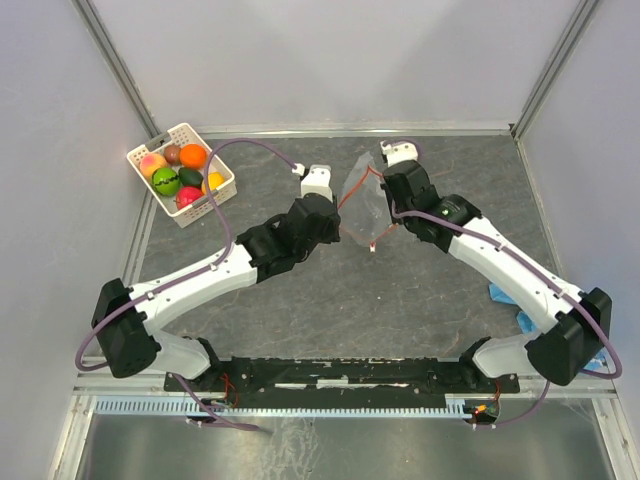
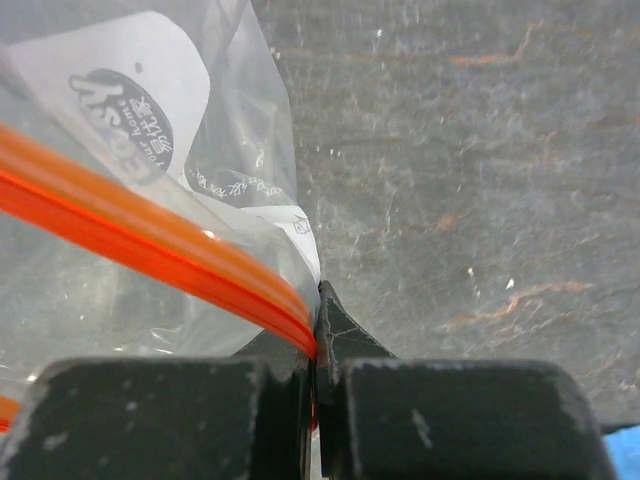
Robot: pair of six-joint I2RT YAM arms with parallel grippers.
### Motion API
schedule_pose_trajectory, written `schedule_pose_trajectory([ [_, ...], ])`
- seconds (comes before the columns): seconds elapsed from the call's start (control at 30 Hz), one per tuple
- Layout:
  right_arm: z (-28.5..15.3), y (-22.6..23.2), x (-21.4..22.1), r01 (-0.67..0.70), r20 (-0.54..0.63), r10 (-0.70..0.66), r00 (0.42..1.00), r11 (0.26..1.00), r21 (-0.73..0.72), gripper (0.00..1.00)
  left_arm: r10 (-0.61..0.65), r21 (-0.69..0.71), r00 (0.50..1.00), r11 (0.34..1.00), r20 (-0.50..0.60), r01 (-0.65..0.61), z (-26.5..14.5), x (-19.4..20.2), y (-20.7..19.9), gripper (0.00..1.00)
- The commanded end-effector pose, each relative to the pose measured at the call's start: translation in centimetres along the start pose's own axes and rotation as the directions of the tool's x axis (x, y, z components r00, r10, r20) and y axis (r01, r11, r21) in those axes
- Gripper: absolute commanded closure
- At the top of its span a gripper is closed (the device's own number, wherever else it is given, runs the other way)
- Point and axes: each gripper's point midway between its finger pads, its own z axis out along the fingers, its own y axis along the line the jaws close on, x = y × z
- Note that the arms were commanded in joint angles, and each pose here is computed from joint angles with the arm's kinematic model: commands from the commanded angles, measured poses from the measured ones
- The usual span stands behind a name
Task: Place the food in the zip-top bag and seal the zipper
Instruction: Open the zipper of the food storage bag.
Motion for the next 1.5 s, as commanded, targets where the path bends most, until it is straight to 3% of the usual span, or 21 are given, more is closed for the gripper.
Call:
schedule_pose_trajectory([
  [0.0,-0.7,-1.1,-4.5,0.081,0.061,-0.084,0.995,0.995,0.054,0.99,-0.063,0.098,0.992,0.994,0.112,0.053,-0.2,-4.2,-2.4,0.66],
  [0.07,-0.7,-1.3,-5.5,0.122,0.058,-0.126,0.99,0.99,0.069,0.99,-0.091,0.108,0.986,0.991,0.142,0.076,-0.3,-5.2,-2.7,0.64],
  [0.33,0.0,-2.7,-5.6,0.228,-0.002,-0.231,0.973,0.96,0.16,0.99,-0.194,0.148,0.958,0.975,0.213,0.165,-0.9,-6.8,-2.2,0.37],
  [0.47,1.2,-2.7,-4.0,0.257,-0.058,-0.251,0.966,0.95,0.175,0.98,-0.226,0.185,0.954,0.964,0.196,0.19,-0.8,-6.0,-2.2,0.27],
  [0.73,2.8,-0.8,-2.0,0.259,-0.102,-0.249,0.963,0.961,0.098,0.98,-0.231,0.318,0.969,0.929,0.087,0.192,0.6,-4.0,-5.6,0.18],
  [1.13,3.5,1.1,-0.8,0.228,-0.124,-0.225,0.966,0.974,0.011,0.98,-0.338,0.281,0.938,0.909,0.072,0.307,4.6,-3.5,-5.9,0.21],
  [1.3,3.5,1.6,-0.3,0.212,-0.127,-0.213,0.969,0.977,-0.02,0.98,-0.368,0.206,0.921,0.918,0.129,0.338,5.8,-3.7,-3.9,0.33],
  [1.47,3.3,2.4,0.0,0.185,-0.126,-0.192,0.973,0.981,-0.062,0.98,-0.368,0.189,0.919,0.921,0.139,0.34,6.8,-3.5,-3.7,0.55],
])
